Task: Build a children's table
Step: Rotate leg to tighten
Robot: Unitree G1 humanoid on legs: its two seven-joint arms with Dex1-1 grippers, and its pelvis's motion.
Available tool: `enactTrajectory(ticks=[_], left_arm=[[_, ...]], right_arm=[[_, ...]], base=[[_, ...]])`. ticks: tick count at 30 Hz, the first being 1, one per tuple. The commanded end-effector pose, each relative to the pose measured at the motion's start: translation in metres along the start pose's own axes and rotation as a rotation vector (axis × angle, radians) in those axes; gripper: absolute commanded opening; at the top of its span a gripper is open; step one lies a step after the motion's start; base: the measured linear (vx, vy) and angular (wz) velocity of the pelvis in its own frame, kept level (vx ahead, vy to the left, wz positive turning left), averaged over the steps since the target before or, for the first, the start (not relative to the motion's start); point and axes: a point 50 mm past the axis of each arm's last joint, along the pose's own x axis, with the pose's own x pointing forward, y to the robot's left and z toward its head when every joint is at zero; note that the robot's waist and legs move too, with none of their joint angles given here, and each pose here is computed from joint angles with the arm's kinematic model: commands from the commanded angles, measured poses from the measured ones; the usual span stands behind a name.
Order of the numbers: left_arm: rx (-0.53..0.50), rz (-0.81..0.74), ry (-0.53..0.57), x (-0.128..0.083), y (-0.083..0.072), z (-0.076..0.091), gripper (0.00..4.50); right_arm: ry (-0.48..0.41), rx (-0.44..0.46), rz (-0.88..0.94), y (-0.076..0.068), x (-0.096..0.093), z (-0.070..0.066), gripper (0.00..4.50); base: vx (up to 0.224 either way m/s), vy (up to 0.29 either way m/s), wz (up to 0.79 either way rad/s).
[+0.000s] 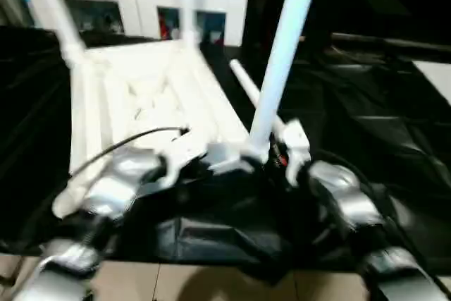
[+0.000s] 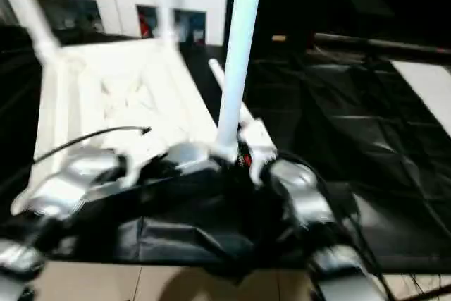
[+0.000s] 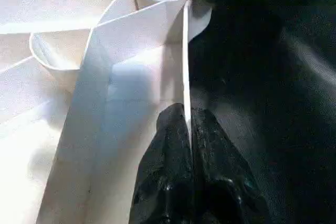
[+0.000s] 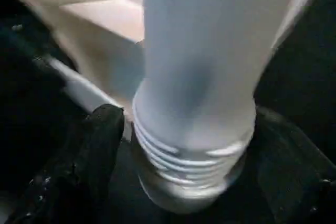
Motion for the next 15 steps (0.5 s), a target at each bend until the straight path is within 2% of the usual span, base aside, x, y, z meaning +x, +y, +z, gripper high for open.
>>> enactTrajectory(ticks=[1,9,11,15], left_arm=[[-0.068,-0.066,-0.076,0.005,-0.012,-0.006,0.00],[-0.068,-0.127,-0.088,-0.003,-0.019,-0.007,0.00],[-0.069,-0.142,-0.083,-0.004,-0.020,-0.008,0.00],[-0.071,-0.151,-0.081,-0.005,-0.022,-0.010,0.00]], right_arm=[[-0.022,-0.019,0.058,0.002,-0.004,0.006,3.74],[-0.052,-0.033,0.113,0.005,-0.010,0.011,3.74],[-0.051,-0.030,0.122,0.006,-0.010,0.011,3.47],[-0.052,-0.003,0.149,0.008,-0.009,0.009,3.26]], base=[[0.000,0.000,0.00],[0.000,0.000,0.00],[0.000,0.000,0.00],[0.000,0.000,0.00]])
